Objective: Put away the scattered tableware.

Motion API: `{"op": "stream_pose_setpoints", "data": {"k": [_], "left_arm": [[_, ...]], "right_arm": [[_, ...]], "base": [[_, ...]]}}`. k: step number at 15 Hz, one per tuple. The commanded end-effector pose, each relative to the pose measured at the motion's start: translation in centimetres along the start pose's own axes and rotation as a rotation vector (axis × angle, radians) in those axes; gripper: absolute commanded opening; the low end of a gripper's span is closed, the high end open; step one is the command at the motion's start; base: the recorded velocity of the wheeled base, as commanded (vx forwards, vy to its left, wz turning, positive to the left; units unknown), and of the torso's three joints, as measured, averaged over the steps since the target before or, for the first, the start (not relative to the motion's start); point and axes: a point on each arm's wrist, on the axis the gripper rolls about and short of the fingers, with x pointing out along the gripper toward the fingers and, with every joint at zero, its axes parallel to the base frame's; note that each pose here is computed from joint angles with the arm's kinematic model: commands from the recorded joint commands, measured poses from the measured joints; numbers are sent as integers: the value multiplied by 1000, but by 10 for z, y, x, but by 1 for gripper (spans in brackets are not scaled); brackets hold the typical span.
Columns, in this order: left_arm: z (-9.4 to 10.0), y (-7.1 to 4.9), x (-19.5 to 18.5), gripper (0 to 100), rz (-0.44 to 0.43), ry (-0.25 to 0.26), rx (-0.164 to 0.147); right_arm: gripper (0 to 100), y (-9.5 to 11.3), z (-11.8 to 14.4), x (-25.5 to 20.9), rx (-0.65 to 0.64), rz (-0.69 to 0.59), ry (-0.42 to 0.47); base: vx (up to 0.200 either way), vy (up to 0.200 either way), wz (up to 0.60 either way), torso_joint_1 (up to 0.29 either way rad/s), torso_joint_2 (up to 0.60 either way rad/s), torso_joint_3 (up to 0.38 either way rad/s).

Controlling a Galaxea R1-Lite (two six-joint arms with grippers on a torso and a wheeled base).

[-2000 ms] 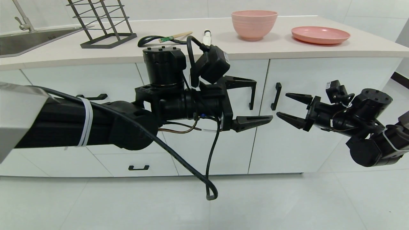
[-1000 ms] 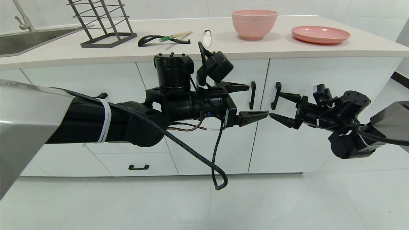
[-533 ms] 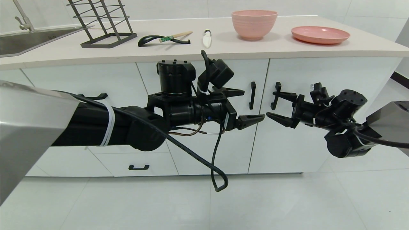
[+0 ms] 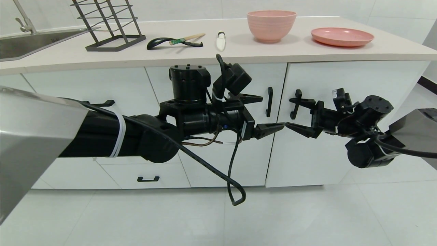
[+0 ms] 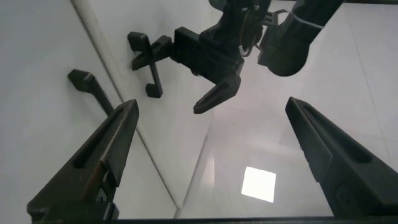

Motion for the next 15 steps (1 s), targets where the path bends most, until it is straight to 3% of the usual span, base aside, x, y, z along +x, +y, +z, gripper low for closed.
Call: {"op": "stream_pose_setpoints", "data": {"k": [1,4,11,15], "left_arm": [[0,-4,3,100,-11,1,-1],[1,-9,6,100,-26,-3,0],[-7,-16,18,100,-55,-6,-3],[-9,-17,51,100,-57,-84,36]], "right_arm": [[100,5,4,-2,9,16,-7],[100,21,10,-9,88,46,5],[100,46,40,-27,128,165,33],[100,60,40,-37,178,220,55]], "base": [[0,0,0,0,0,0],[0,0,0,0,0,0],[0,0,0,0,0,0],[0,0,0,0,0,0]]}}
